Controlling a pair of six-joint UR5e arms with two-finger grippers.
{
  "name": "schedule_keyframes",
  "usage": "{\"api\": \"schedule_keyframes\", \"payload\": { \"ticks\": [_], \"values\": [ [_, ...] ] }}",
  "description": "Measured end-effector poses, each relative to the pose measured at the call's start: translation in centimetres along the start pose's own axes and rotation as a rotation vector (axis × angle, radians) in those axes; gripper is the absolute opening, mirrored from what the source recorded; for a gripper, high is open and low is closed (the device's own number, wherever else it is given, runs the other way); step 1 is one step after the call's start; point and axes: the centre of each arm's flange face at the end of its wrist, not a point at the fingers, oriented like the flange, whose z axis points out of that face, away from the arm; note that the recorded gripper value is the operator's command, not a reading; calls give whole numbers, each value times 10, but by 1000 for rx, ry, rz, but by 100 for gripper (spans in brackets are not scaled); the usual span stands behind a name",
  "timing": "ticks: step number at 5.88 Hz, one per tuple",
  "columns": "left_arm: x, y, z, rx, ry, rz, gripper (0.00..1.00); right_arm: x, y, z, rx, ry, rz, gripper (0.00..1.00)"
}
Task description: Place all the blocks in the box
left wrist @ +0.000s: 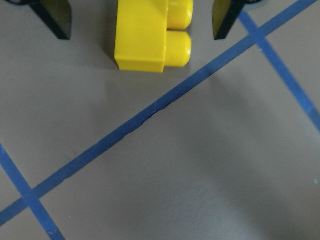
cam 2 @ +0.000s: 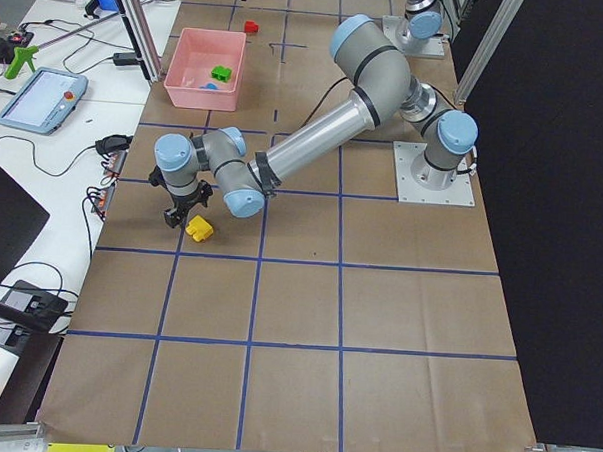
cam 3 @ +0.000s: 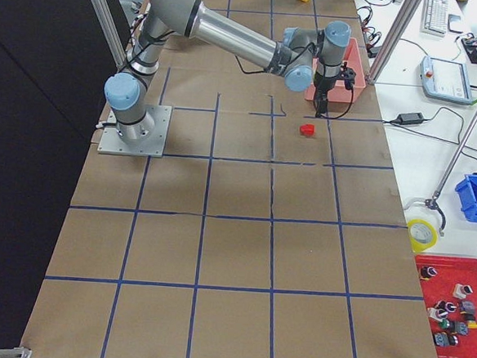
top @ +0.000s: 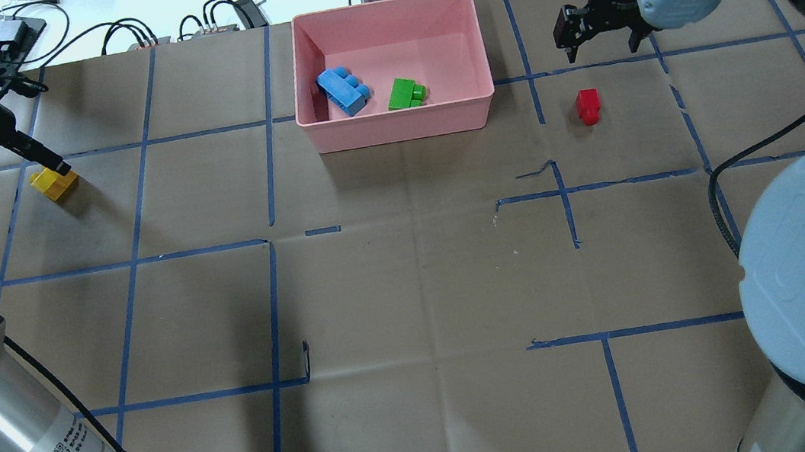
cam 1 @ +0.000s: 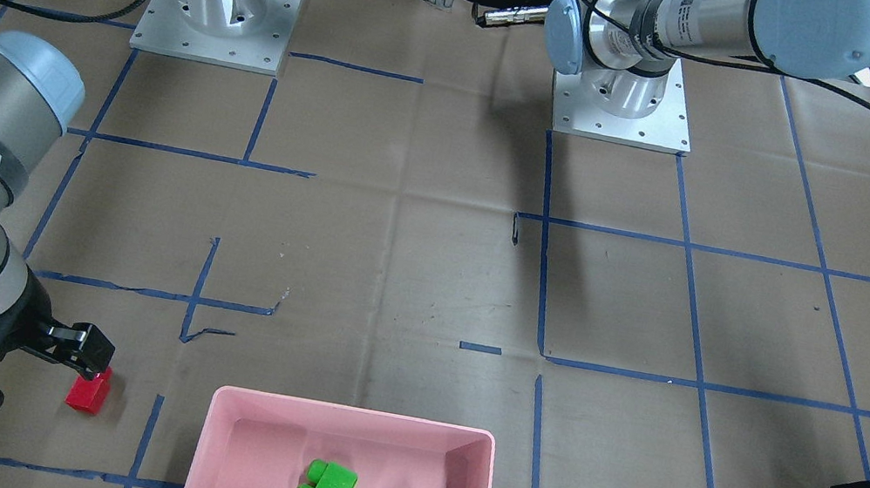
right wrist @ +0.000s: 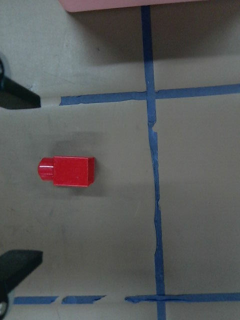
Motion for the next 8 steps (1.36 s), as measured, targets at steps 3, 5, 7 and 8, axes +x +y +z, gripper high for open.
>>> {"api": "schedule_keyframes", "payload": {
  "ticks": [3, 5, 7, 8],
  "values": [
    [-4, 19, 20, -13, 29, -10, 97, -6, 13, 67, 6, -45, 15, 99],
    [-5, 22, 21, -13, 29, -12, 61, -4, 13, 87, 2, -48, 17, 98],
    [-8, 21, 16, -13, 18, -15, 28, 5, 12, 97, 3, -45, 27, 82],
    [-9, 19, 10, -10, 7, -18, 16, 8, 11, 100, 12, -44, 31, 64]
  ]
}}
